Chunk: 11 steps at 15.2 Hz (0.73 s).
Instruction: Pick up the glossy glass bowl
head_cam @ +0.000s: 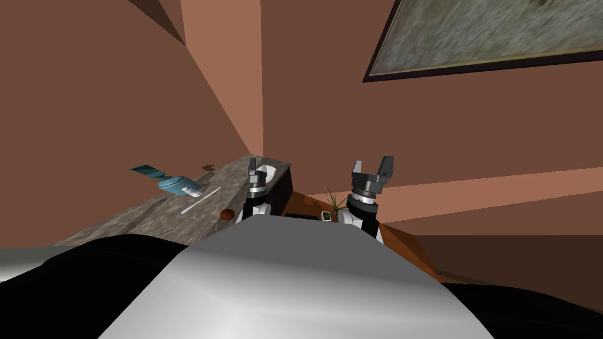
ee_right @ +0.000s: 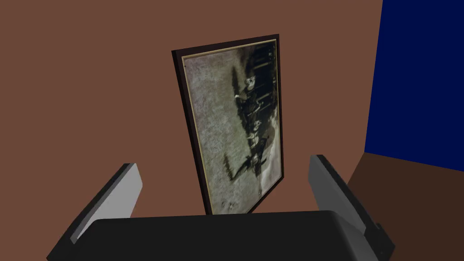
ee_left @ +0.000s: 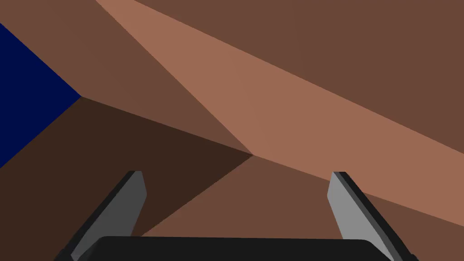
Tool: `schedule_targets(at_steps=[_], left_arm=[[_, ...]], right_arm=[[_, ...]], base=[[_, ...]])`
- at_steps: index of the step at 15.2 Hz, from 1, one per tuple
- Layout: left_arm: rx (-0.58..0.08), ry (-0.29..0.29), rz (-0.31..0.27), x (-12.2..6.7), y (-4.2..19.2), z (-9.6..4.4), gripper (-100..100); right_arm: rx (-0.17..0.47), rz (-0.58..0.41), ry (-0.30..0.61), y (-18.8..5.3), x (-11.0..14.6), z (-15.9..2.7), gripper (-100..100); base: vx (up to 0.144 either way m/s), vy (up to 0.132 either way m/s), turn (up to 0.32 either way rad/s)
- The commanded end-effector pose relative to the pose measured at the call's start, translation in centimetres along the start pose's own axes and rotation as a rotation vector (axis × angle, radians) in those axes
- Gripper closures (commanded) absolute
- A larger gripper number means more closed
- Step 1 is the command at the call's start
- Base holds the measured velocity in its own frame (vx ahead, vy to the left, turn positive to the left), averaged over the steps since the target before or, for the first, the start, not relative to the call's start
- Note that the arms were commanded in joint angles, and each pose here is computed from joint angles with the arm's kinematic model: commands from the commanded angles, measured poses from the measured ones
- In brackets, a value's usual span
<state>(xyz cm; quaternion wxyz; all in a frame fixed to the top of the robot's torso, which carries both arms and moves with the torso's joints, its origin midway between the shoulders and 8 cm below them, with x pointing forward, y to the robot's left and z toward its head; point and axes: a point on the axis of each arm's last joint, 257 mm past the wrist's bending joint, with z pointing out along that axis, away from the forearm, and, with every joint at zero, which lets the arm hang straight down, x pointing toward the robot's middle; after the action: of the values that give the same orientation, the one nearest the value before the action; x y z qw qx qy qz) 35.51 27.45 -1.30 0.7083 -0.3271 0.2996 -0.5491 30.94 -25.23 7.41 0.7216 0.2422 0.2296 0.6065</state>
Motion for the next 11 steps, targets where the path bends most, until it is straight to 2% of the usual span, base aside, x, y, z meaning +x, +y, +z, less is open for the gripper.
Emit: schedule_targets(at_steps=[1, 5, 11], left_arm=[[-0.03, 0.035, 0.011, 0.1, 0.8, -0.1, -100], [-0.076, 0.069, 0.021, 0.1, 2.0, -0.1, -100], [-0.204, 0.124, 0.033, -0.6, 5.0, -0.5, -100]], right_arm=[[0.0, 0.0, 0.0, 0.0, 0.0, 0.0, 0], [0.0, 0.0, 0.0, 0.0, 0.0, 0.0, 0], [0.0, 0.0, 0.0, 0.0, 0.0, 0.0, 0]], base=[[0.0, -0.005, -0.005], [0.0, -0.011, -0.004], [0.004, -0.015, -0.006]])
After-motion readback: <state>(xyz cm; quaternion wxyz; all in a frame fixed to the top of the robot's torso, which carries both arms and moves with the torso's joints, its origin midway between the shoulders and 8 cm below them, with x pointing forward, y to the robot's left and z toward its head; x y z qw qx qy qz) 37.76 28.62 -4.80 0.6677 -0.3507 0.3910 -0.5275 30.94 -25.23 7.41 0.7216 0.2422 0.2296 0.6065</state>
